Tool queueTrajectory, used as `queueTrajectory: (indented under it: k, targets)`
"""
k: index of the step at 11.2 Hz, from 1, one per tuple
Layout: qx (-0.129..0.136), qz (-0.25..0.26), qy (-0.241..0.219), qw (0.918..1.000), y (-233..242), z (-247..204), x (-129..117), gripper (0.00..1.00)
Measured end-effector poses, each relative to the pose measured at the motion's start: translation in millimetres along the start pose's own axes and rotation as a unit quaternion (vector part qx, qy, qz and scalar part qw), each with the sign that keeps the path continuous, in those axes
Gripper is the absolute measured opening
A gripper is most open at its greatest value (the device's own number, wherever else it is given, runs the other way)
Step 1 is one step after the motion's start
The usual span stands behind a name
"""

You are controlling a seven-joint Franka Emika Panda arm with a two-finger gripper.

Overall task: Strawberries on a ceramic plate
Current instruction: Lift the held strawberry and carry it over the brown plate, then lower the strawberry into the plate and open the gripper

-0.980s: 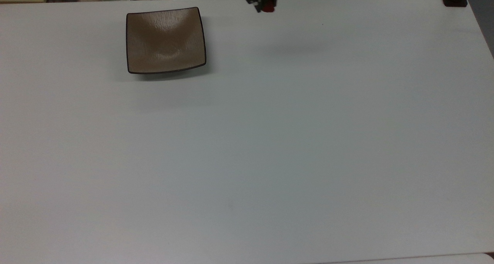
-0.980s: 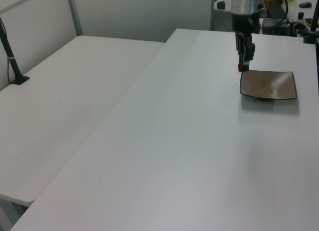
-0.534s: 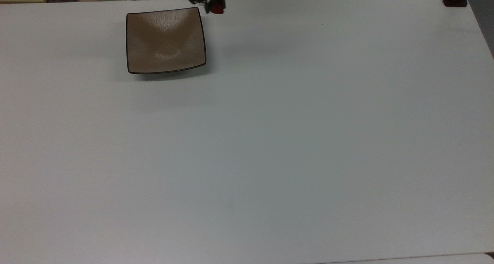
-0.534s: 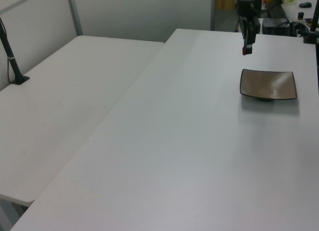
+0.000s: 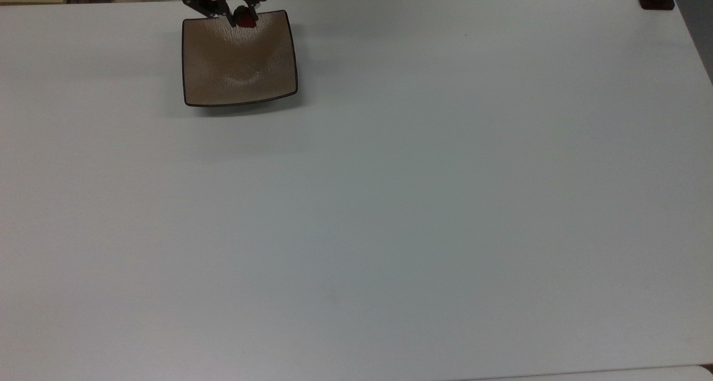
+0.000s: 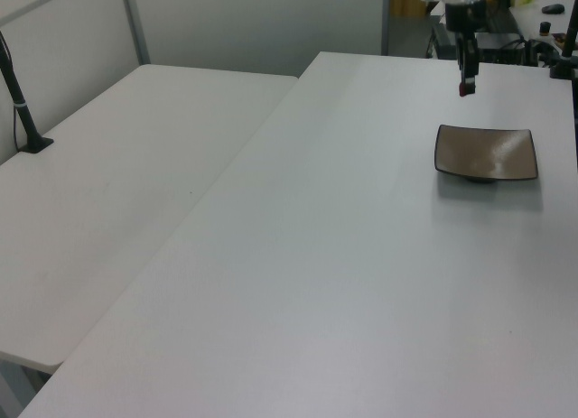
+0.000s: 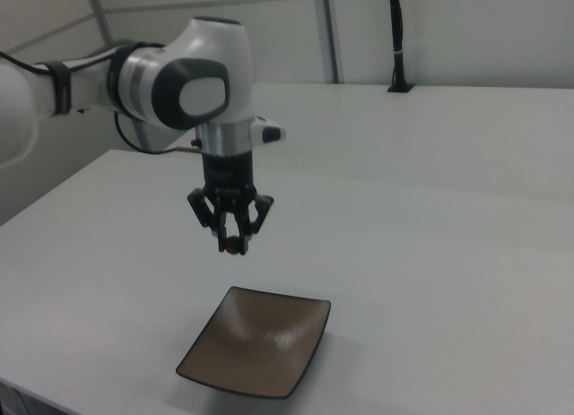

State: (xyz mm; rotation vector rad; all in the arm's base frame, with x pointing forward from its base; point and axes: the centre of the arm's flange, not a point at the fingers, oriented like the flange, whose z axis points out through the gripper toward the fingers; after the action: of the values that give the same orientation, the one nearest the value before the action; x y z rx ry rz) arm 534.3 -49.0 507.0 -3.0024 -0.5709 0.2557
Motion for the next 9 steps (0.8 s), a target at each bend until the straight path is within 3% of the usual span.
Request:
queueTrajectory:
  k: [2,9]
  targets:
    - [0.009,0.003,-0.026,0.9996,10,33,4,0.34]
    - [0.01,0.004,-0.054,0.9985,26,145,13,0.34]
